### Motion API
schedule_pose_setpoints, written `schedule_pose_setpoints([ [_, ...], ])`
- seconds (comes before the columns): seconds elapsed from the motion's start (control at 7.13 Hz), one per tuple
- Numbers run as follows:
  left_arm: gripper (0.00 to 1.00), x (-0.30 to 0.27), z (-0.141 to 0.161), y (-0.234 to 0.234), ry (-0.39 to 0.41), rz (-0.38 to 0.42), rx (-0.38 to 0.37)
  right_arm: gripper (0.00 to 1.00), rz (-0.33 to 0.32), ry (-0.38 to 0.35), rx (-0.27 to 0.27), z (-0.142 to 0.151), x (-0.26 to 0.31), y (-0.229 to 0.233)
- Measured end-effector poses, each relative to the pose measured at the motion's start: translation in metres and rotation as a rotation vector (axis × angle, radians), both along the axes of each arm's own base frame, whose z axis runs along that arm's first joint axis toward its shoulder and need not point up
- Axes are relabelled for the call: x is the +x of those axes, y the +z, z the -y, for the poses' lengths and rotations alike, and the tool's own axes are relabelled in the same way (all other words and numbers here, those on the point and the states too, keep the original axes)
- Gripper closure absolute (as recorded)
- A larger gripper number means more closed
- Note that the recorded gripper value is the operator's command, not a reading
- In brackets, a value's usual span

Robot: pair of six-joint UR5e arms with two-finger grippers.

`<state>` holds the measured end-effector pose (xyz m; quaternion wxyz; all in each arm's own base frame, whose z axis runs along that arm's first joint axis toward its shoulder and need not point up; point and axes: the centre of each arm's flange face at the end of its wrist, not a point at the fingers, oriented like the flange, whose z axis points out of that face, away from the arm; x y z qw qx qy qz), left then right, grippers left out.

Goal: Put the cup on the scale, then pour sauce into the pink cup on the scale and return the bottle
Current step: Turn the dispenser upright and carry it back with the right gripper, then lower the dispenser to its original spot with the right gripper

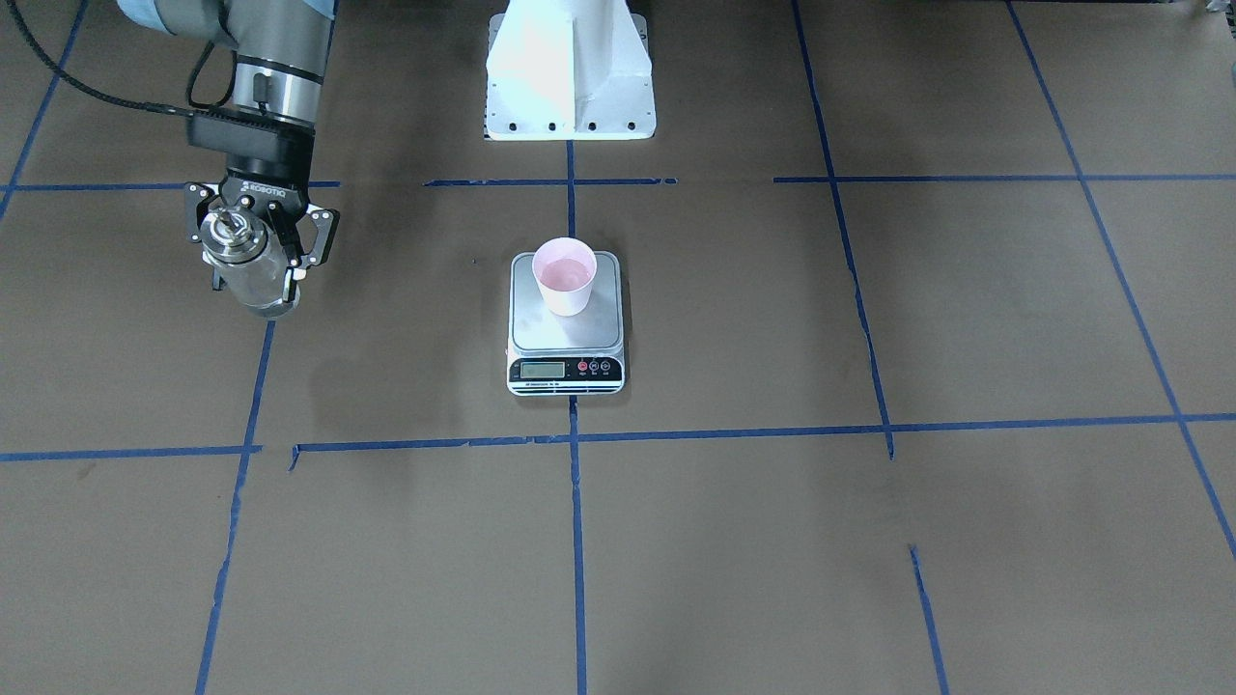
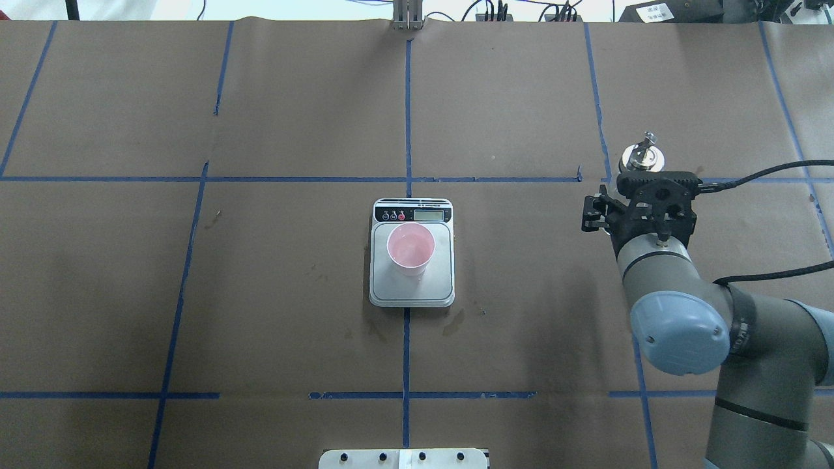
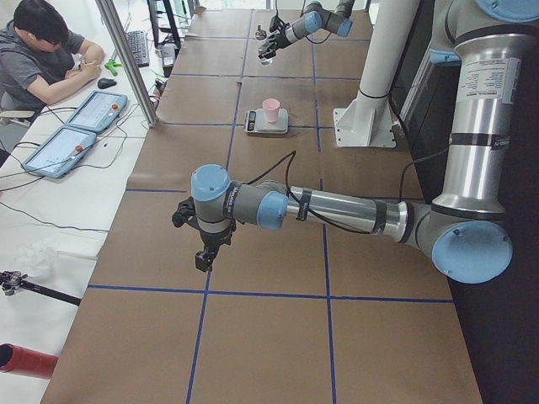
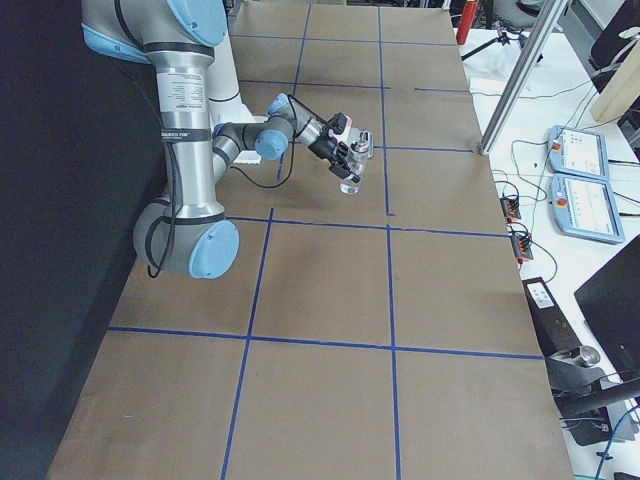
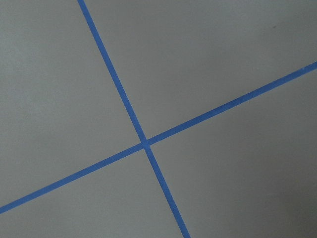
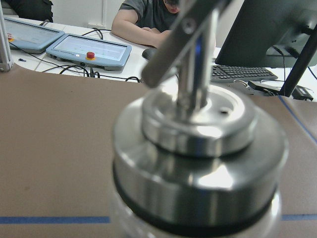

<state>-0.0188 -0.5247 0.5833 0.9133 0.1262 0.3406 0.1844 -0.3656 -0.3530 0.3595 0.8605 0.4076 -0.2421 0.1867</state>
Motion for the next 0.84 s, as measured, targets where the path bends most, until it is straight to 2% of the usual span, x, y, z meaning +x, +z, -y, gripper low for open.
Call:
schedule_pose_setpoints([
  [0.14,0.00,0.000,0.000,-0.002,-0.001,0.000,0.005,1.00,0.059,-0.001,0.028,-0.006,0.008,0.027],
  [0.28,0.00,-0.001,0.000,-0.004,-0.001,0.000,0.008,1.00,0.078,-0.006,0.050,-0.012,0.005,0.045],
  [0.84,0.00,-0.001,0.000,-0.005,-0.003,0.002,0.010,1.00,0.064,-0.030,0.080,-0.031,-0.019,0.066],
])
